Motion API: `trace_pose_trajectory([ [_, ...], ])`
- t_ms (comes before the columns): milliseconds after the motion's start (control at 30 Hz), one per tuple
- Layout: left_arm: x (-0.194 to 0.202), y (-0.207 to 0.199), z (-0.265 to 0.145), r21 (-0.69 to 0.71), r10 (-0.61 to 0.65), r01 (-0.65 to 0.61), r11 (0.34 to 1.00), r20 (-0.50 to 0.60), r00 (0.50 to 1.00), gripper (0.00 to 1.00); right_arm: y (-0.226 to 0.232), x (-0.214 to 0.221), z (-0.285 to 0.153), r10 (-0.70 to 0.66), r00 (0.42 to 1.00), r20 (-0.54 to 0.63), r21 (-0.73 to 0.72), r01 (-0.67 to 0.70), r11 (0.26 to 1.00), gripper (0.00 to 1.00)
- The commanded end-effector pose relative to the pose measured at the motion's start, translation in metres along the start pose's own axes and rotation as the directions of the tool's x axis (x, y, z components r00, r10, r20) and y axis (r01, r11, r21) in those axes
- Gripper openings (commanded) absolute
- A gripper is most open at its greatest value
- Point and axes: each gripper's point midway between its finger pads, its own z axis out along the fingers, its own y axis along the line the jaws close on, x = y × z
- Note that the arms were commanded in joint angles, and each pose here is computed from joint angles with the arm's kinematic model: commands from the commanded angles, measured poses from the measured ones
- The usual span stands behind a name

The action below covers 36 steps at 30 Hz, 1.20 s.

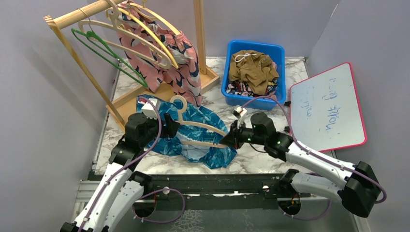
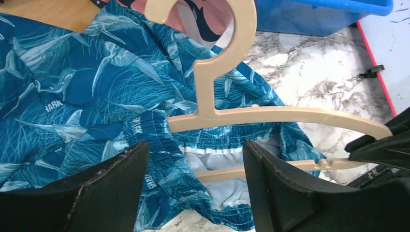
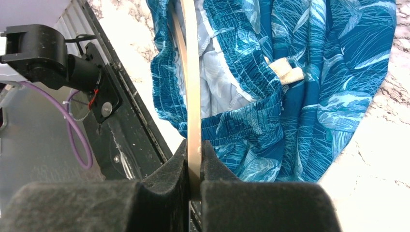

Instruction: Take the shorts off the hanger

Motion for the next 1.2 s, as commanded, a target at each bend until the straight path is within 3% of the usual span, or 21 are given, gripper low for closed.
trace_pose_trajectory([
  [0,0.008,0.013,0.006,-0.06,-0.014,0.012,0.998,-0.03,0.999,0.69,0.018,-0.028,-0.008,-0.017,0.997,0.073,-0.058,0.021,0.998,0.01],
  [367,0.039,0.03,0.027,-0.145,-0.072,0.045,0.988,-0.181,0.981,0.61,0.03,-0.034,-0.017,-0.006,0.997,0.073,-0.091,0.013,0.996,0.01],
  [533,0.046,0.038,0.03,-0.183,-0.086,0.048,0.982,-0.208,0.974,0.57,0.057,-0.041,-0.029,-0.048,0.994,0.103,-0.222,0.07,0.972,0.01],
  [667,0.044,0.041,0.029,-0.205,-0.09,0.047,0.978,-0.208,0.974,0.43,0.076,-0.041,-0.041,-0.093,0.99,0.11,-0.319,0.123,0.94,0.01],
  [733,0.042,0.042,0.028,-0.212,-0.088,0.045,0.976,-0.198,0.976,0.31,0.078,-0.042,-0.044,-0.105,0.988,0.113,-0.32,0.136,0.938,0.01],
  [800,0.039,0.042,0.027,-0.213,-0.085,0.044,0.976,-0.187,0.979,0.18,0.07,-0.042,-0.045,-0.108,0.989,0.103,-0.268,0.132,0.954,0.01],
  [900,0.034,0.042,0.023,-0.219,-0.078,0.04,0.975,-0.164,0.983,0.0,0.038,-0.041,-0.045,-0.098,0.992,0.074,-0.076,0.104,0.992,0.01],
  [1000,0.031,0.045,0.021,-0.234,-0.072,0.037,0.971,-0.145,0.987,0.0,0.01,-0.039,-0.054,-0.087,0.995,0.05,0.099,0.081,0.992,0.01],
  [1167,0.03,0.054,0.018,-0.29,-0.089,0.045,0.956,-0.14,0.986,0.0,0.026,-0.045,-0.082,-0.13,0.988,0.077,0.071,0.125,0.99,0.01],
])
